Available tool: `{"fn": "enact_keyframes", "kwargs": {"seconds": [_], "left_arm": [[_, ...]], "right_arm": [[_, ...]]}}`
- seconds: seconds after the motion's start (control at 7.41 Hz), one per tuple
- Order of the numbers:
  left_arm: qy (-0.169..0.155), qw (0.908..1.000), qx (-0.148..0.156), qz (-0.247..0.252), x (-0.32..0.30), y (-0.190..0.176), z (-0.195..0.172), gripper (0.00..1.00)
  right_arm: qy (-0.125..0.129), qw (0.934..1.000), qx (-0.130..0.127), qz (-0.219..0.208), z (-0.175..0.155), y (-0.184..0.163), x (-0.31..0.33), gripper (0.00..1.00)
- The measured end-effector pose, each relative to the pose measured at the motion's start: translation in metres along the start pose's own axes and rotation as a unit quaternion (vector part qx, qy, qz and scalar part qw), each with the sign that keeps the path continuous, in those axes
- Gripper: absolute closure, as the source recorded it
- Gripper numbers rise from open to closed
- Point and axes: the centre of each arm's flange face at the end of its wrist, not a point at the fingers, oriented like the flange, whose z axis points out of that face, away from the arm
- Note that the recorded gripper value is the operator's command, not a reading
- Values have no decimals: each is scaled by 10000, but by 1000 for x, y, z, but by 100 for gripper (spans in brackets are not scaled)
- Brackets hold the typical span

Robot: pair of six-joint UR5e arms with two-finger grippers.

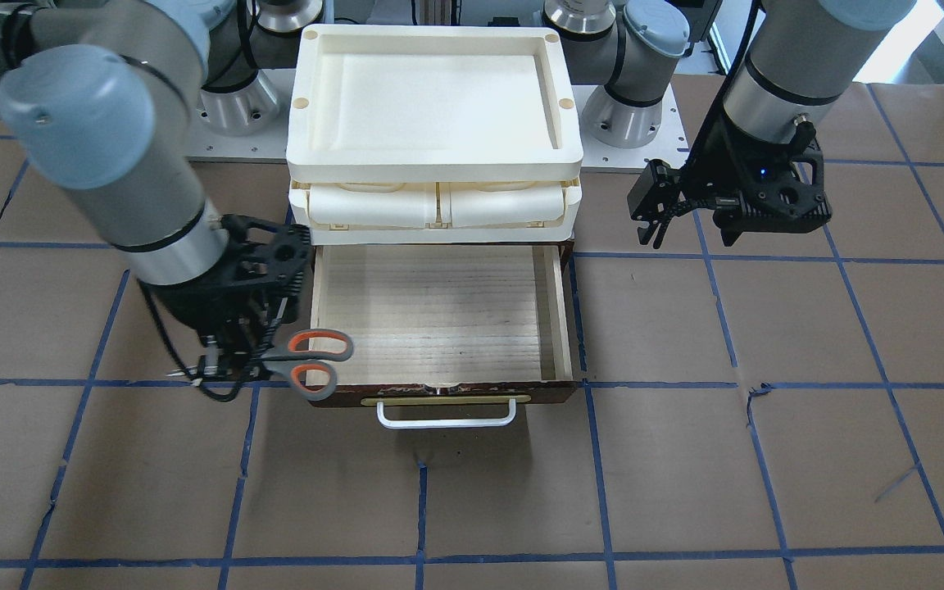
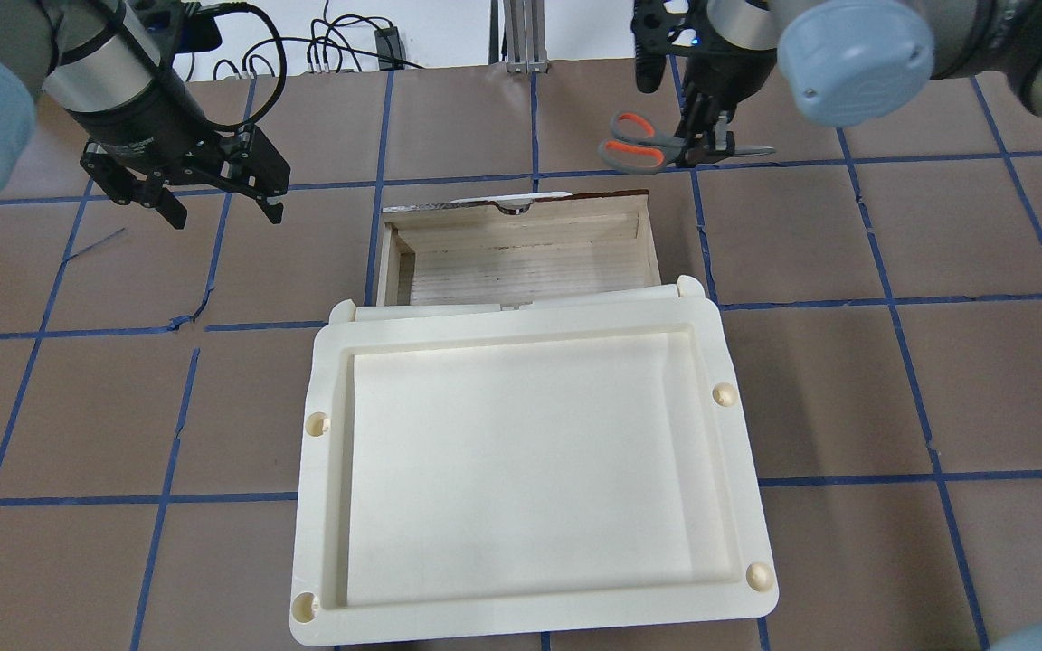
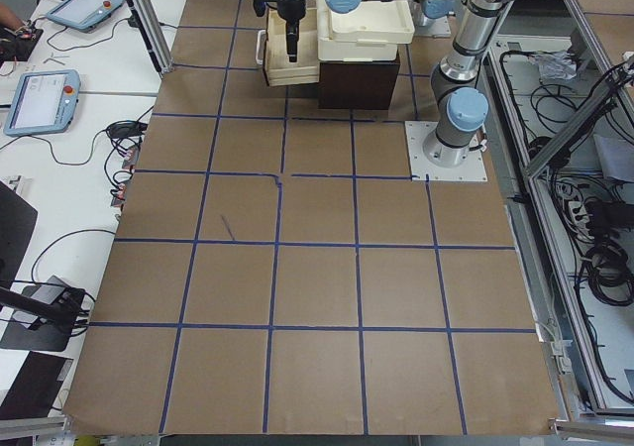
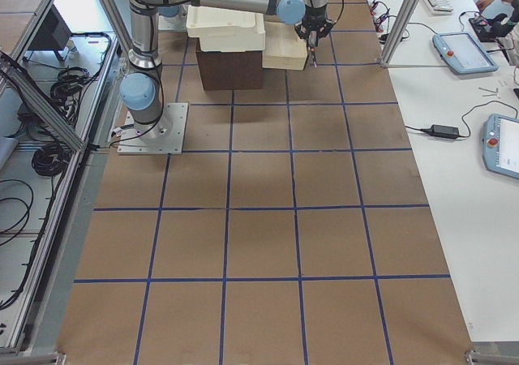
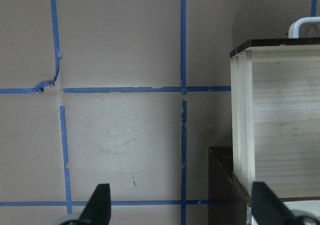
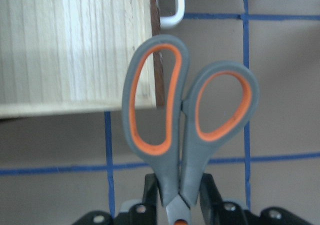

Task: Put scissors in drawer and close it
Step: 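Carry the scissors with the right gripper over the open drawer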

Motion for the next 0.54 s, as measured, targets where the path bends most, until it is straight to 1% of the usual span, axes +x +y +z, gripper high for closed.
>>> {"fn": "enact_keyframes", "kwargs": {"seconds": [0.13, 0.27, 0.54], "left_arm": [[4, 10000, -2, 1, 0, 0, 0, 0], [5, 10000, -3, 2, 0, 0, 0, 0], [11, 10000, -3, 5, 1, 0, 0, 0]], "right_arm": [[-51, 9999, 40, 115, 4, -40, -17, 93], [-122, 9998, 40, 127, 12, -71, -32, 92], [-264, 9994, -199, -141, 41, -122, -56, 92]]}}
